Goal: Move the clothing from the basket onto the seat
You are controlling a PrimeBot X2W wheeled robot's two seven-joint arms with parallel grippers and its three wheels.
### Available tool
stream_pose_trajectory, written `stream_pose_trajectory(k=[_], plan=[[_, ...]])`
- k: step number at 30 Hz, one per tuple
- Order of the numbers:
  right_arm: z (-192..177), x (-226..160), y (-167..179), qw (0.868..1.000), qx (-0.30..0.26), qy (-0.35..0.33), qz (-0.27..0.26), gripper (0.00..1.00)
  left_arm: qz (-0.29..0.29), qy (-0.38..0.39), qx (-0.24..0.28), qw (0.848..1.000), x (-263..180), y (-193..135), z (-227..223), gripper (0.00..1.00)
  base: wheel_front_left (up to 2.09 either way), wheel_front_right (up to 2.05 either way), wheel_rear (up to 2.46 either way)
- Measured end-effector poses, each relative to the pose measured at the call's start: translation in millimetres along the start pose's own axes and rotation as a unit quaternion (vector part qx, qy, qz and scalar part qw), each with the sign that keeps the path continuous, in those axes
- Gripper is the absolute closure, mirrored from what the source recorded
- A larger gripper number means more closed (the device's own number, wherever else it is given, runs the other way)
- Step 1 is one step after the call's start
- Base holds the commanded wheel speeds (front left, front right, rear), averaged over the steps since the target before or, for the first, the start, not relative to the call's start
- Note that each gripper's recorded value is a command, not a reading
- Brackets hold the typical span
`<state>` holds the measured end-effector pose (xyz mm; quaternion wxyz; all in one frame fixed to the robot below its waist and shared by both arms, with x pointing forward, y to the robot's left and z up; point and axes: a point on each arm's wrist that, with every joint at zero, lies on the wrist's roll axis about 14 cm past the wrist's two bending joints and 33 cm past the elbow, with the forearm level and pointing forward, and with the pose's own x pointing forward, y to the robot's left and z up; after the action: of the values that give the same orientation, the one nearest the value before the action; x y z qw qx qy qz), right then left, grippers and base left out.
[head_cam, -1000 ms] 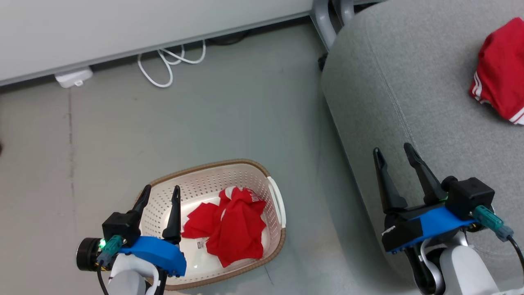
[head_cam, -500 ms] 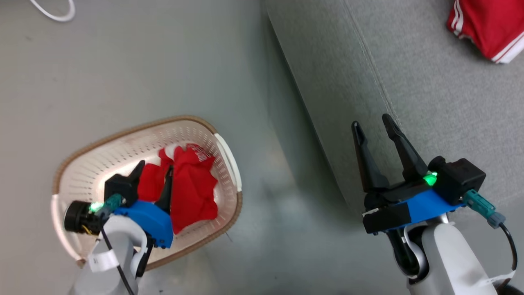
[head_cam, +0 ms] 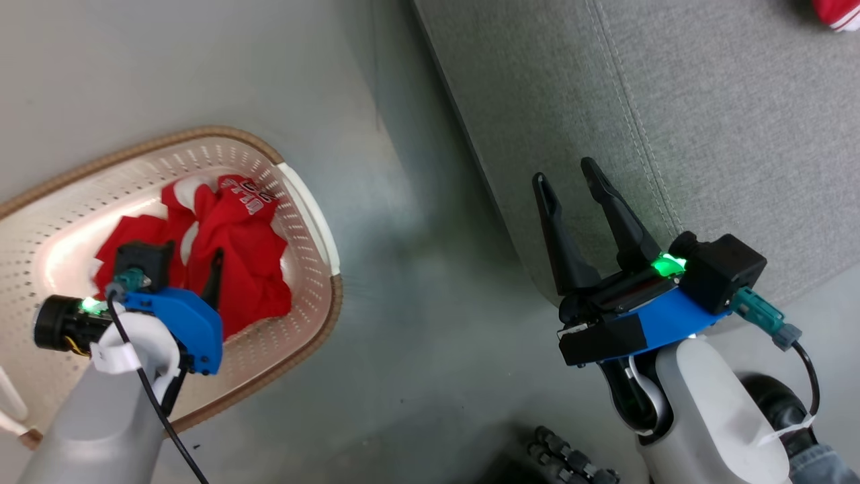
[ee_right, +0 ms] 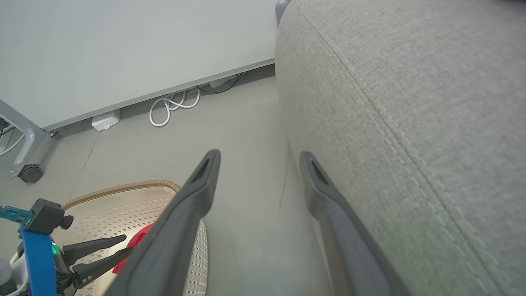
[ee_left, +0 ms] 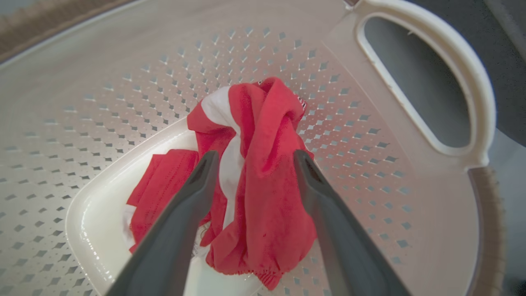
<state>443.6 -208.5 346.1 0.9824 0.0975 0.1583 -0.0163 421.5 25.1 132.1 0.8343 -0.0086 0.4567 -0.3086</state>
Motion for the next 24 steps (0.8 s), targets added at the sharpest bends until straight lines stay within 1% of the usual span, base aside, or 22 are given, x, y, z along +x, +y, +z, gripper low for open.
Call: stream_pose_trajectory(k=[5, 12, 16, 24], plan=[[-15, 4, -6, 1.0, 0.0, 0.019, -0.007, 0.0, -0.009, 0.034, -0.008, 0.999, 20, 5, -14, 0.0, 0.0, 0.0, 0.0], [-23, 9, -14, 1.0, 0.0, 0.027, -0.016, 0.0, -0.015, 0.069, -0.027, 0.997, 40, 12, -29, 0.0, 0.0, 0.0, 0.0], [-26, 9, -15, 0.999, 0.001, 0.03, -0.017, 0.0, -0.025, 0.087, -0.031, 0.995, 44, 7, -36, 0.0, 0.0, 0.0, 0.0], [-28, 11, -14, 0.999, 0.006, 0.03, -0.016, 0.0, -0.03, 0.097, -0.033, 0.994, 46, 5, -39, 0.0, 0.0, 0.0, 0.0]])
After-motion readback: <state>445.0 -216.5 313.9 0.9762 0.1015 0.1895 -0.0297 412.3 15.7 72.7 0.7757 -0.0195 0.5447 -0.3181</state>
